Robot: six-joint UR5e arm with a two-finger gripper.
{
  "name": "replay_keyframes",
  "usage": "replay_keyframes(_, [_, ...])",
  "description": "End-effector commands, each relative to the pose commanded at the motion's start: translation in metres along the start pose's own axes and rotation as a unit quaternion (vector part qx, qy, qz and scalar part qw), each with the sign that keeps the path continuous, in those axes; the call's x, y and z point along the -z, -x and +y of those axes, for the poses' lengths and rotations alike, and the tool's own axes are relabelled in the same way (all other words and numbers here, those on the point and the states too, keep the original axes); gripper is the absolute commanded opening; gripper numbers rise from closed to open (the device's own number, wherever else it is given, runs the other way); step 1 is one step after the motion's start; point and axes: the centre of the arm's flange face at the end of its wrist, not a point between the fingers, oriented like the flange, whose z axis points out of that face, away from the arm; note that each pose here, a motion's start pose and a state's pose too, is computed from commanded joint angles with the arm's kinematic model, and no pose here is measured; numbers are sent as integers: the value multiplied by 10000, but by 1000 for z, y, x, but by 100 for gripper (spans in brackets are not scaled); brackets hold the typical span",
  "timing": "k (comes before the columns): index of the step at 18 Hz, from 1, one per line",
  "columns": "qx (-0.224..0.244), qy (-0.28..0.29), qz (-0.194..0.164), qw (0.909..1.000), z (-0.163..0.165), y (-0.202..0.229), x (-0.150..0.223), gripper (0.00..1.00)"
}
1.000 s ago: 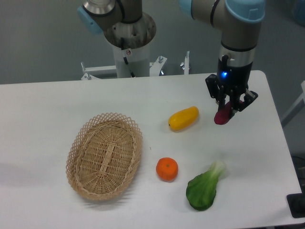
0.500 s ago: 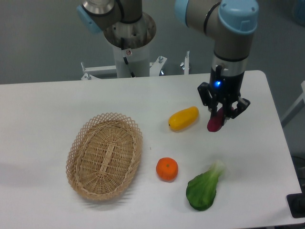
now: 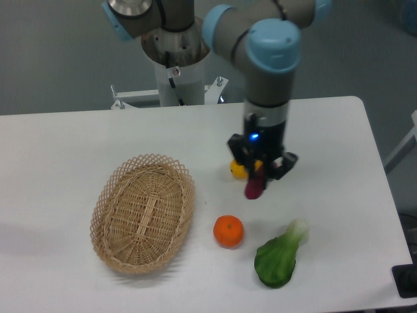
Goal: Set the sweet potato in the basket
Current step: 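Carry the sweet potato over the yellow fruit toward the wicker basket, then lower the sweet potato into the basket and open the gripper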
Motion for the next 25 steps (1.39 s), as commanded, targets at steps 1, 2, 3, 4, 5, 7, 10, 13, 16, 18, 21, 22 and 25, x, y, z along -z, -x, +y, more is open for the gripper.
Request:
replay_keyframes(1, [63,40,23,10000,-7,-19,-3,24])
replay_keyframes(2, [78,132,-9,9999,-13,-35,-6,24])
replay_keyframes(3, [24,224,-37,9997,-20,-53,-11,24])
replay_keyframes(4, [-11,332,-59,9994,-26,-71,-18,24])
replay_keyframes(5, [-5,425,-69,9991,-30,-83,-25,24])
replay_keyframes(7, [-66,525,-4,9986,-38,-103,-40,24])
replay_keyframes(10, [-84,597,-70,9982,-47,-128,-63,24])
replay_keyframes(13, [-125,734,-116,9972,-52,-154,-89,25])
replay_keyframes(16, [-237,872,-17,9959,-56,-172,-114,25])
replay_keyframes(18, [-383,821,-10,9959,-60,-181,-116,26])
replay_keyframes(21, [-839,881,78,9925,-61,-194,-127,27])
replay_keyframes(22, [-922,937,119,9913,-60,-197,-134,27])
replay_keyframes(25, [-971,962,144,9905,-60,-204,-137,40])
